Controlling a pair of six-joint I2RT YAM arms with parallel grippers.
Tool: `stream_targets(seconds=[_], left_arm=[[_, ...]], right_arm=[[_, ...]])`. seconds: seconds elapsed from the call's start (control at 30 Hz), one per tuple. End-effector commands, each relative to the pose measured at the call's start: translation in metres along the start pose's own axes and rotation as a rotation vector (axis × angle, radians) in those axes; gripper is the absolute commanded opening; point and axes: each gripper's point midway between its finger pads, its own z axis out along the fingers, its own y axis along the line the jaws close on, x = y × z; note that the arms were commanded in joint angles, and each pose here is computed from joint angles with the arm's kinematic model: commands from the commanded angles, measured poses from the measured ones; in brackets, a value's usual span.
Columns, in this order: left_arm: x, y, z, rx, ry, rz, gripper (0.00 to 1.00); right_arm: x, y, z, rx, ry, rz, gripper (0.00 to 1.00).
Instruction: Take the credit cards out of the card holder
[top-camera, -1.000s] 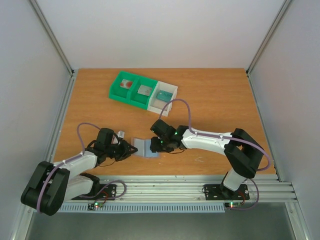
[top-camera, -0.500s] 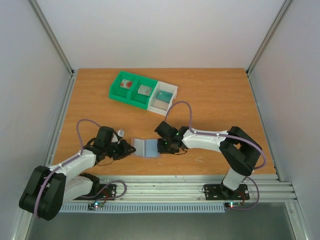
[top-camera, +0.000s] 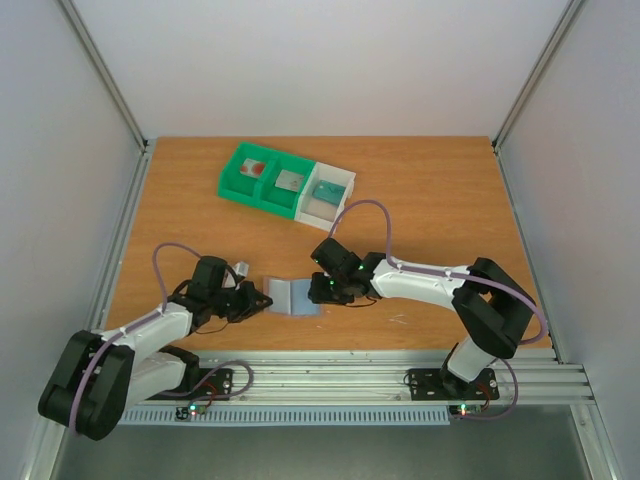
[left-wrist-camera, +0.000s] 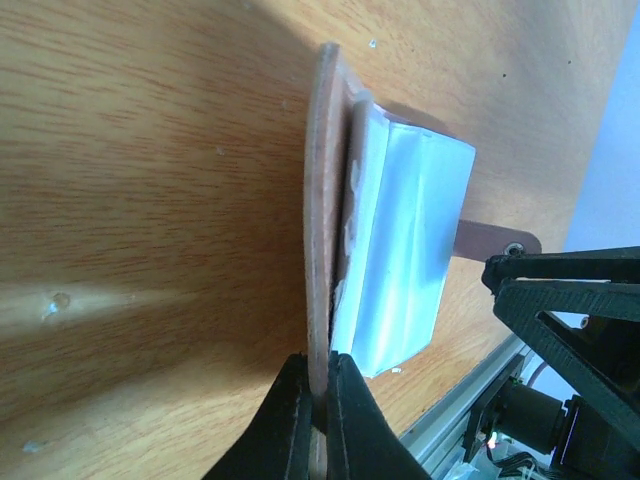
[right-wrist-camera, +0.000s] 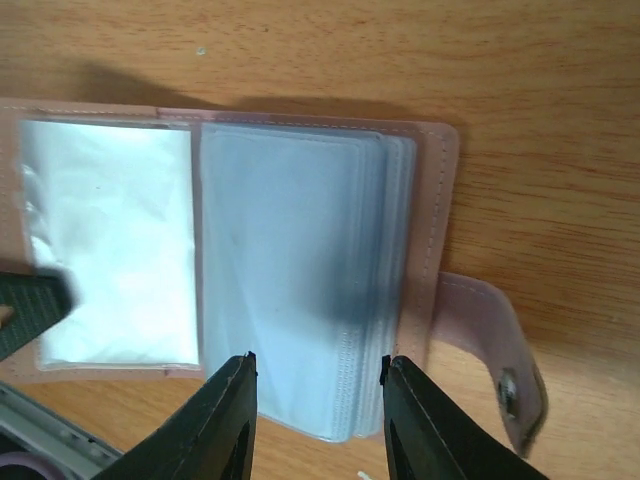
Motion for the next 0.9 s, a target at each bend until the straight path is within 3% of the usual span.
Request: stream_targets(seconds=[0.0,0.87], left_arm=[[-0.003,-0.012,0.0,0.064,-0.019,0.014,0.01],[-0.003,-0.013,0.001,0.074,-0.016,0.007,0.0]], right_arm=[[0.0,0.009,0.006,-0.041,0.016,0.029,0.36],[-0.003,0.033,0.018,-0.123,0.065,0.012,0.32]])
